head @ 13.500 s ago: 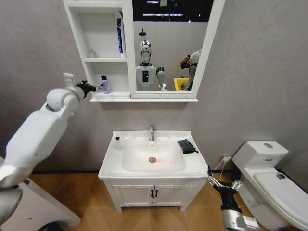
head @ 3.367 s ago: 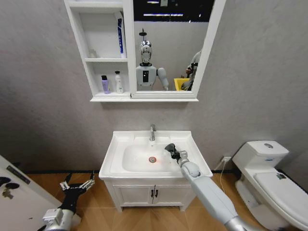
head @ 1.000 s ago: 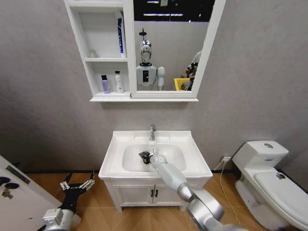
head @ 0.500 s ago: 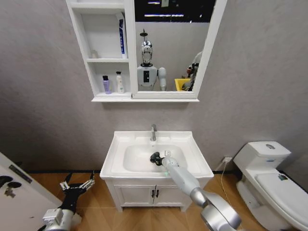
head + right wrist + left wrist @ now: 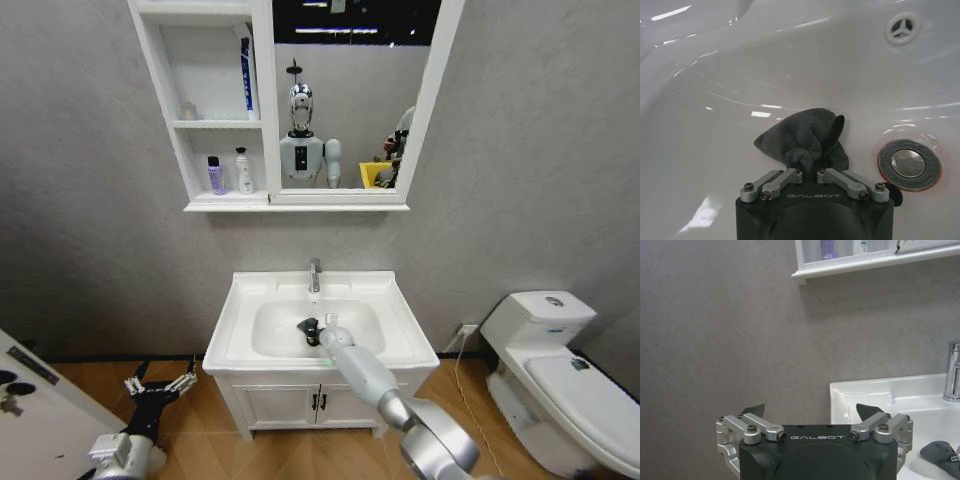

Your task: Move facial cleanser and shampoo from washbasin to cabinet, then wipe washbasin with towel.

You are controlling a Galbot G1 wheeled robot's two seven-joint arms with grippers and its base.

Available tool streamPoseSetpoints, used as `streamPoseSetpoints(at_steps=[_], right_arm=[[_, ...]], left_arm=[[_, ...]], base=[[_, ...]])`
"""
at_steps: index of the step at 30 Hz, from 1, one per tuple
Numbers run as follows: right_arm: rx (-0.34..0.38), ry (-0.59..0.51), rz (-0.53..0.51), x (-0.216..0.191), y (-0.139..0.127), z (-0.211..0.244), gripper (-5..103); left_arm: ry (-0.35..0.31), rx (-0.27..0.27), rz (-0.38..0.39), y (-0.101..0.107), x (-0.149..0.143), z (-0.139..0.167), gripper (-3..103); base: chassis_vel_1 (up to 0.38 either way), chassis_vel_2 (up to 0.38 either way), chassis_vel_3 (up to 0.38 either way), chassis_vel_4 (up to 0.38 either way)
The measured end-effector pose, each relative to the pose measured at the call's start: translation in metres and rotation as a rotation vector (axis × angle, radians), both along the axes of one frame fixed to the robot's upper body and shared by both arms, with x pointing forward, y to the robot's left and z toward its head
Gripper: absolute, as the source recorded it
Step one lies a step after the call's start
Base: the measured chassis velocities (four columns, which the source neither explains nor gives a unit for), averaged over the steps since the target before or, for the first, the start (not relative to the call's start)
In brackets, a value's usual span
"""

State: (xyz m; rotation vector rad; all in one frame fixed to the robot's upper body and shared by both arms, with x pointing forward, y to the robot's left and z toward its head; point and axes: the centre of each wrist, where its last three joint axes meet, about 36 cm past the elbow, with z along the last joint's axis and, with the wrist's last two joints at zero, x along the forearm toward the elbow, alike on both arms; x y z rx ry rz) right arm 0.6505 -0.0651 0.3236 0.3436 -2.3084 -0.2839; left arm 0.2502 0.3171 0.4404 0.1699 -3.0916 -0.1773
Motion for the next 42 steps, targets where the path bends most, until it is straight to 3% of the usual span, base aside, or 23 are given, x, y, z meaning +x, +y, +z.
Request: streamPoseSetpoints(at_steps=[7,10,13,27,42], right_arm=[[-0.011,-0.001,-0.023,0.005,-0.002,0.007,8],[-0.021,0.013,-0.040,0.004,-0.019,0.007,8],[-0.051,0.035,-0.065,-0.007,-0.059,-0.005,8],[-0.059,0.050,-0.114,-0.025,-0.094,-0.011,8],[-0.079,0.041,-0.188,-0.041,-0.153,0.007,8]], left_arm=[[0.000,0.000,0.000,0.000,0.000,0.000,100],[0.000,0.000,0.000,0.000,0.000,0.000,100],[0.000,0.000,0.000,0.000,0.000,0.000,100],[0.000,0.000,0.000,0.000,0.000,0.000,100],[0.000,0.000,0.000,0.000,0.000,0.000,100]], base=[[0.000,0.000,0.000,0.000],[0.000,0.000,0.000,0.000],[0.000,0.000,0.000,0.000],[0.000,0.000,0.000,0.000],[0.000,0.000,0.000,0.000]])
